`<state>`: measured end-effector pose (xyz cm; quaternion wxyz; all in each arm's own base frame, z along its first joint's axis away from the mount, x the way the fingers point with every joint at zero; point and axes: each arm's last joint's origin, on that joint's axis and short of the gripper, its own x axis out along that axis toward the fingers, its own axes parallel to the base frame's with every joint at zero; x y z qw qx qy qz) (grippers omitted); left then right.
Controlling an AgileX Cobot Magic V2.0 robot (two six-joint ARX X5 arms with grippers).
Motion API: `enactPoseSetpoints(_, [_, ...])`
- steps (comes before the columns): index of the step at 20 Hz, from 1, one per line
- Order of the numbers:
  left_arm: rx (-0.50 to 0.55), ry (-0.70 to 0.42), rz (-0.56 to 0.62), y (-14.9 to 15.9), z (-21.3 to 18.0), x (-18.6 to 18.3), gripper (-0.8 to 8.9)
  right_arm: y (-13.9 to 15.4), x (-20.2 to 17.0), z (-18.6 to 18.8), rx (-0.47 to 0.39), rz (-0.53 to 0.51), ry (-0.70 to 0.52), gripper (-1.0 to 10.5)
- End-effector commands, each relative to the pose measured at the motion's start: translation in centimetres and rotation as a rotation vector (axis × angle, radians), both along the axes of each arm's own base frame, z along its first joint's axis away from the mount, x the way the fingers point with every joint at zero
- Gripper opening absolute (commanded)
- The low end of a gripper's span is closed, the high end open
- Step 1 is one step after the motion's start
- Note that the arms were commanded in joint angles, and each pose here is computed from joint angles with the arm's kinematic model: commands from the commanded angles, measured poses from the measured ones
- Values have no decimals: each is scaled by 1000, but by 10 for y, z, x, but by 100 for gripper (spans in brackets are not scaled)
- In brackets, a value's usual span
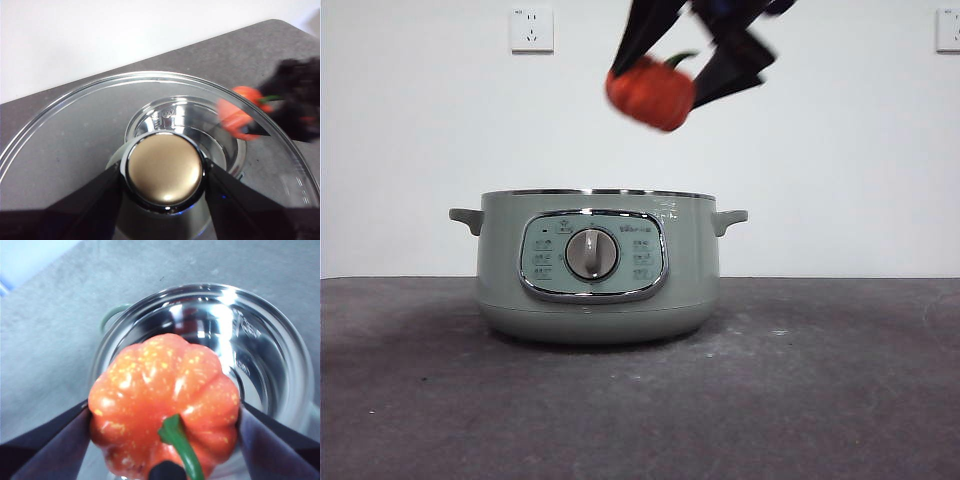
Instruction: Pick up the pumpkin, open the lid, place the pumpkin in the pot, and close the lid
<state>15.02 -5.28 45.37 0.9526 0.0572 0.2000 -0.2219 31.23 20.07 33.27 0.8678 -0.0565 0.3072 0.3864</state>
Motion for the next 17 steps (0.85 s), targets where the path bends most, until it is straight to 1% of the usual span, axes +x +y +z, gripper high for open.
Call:
enactPoseSetpoints(1, [-23, -78, -4, 6, 13, -19, -8, 21, 23, -17, -49, 5, -2, -12])
enactPoseSetpoints(4, [-26, -82, -4, 10, 14, -31, -8, 42, 47, -45, -107, 5, -11, -12])
enactPoseSetpoints(7, [-29, -84, -4, 13, 15, -38, -8, 54, 59, -70, -129, 9, -39, -12])
enactPoseSetpoints(11, [-20, -56, -4, 13, 12, -40, -9, 66, 65, -98, -208, 20, -37, -12])
enactPoseSetpoints(14, [-19, -52, -5, 13, 12, -40, -8, 72, 65, -114, -231, 33, -9, -12])
enactPoseSetpoints(17, [-18, -46, -7, 13, 11, -40, -8, 75, 64, -121, -252, 32, 6, -11])
